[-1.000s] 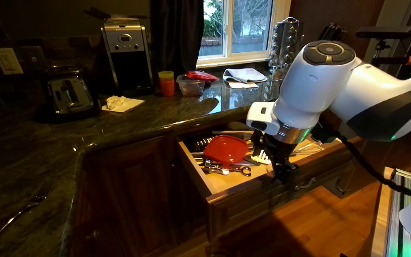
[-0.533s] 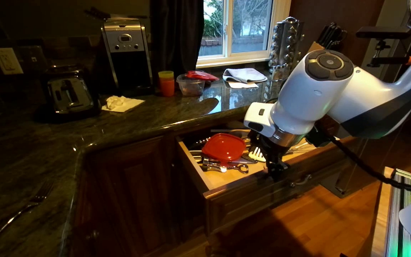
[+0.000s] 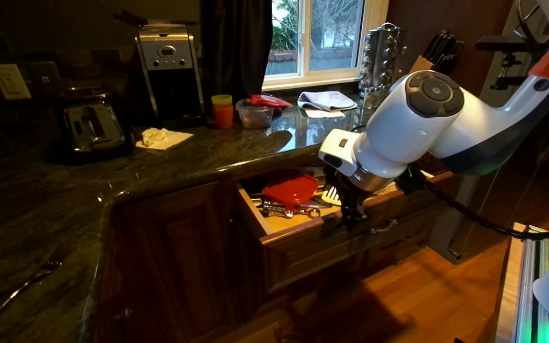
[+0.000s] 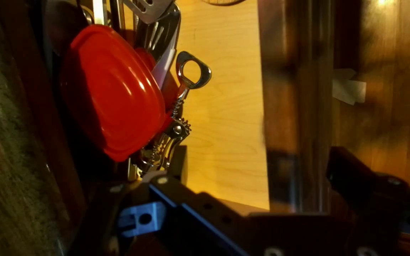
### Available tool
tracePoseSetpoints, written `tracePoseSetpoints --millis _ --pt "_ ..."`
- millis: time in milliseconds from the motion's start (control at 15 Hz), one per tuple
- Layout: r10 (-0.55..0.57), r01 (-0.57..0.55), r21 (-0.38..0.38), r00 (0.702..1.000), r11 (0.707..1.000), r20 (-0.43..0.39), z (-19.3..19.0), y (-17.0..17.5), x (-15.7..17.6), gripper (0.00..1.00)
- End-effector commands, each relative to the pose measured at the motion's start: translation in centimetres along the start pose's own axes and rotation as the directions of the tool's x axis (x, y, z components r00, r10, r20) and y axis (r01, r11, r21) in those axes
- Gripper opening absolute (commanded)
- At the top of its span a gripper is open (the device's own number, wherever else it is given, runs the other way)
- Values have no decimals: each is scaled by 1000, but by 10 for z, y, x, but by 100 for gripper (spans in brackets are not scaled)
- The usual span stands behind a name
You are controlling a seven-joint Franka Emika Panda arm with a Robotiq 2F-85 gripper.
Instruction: Close the open drawer
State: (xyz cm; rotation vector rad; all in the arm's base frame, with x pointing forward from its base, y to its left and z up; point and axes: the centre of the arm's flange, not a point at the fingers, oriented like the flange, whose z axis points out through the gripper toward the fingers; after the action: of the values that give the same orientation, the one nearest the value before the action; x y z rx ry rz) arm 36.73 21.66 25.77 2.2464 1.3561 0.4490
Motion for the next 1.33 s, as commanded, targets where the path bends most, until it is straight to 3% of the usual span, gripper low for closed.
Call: tracePoseSetpoints --millis 0,200,667,1267 --pt "0 0 0 1000 1000 0 0 0 0 100" --pt "1 -1 0 1000 1000 0 0 0 0 100" --pt "-22 16 -243 1000 970 -20 14 29 12 100" --pt "15 -9 -225 1000 974 24 53 34 11 100"
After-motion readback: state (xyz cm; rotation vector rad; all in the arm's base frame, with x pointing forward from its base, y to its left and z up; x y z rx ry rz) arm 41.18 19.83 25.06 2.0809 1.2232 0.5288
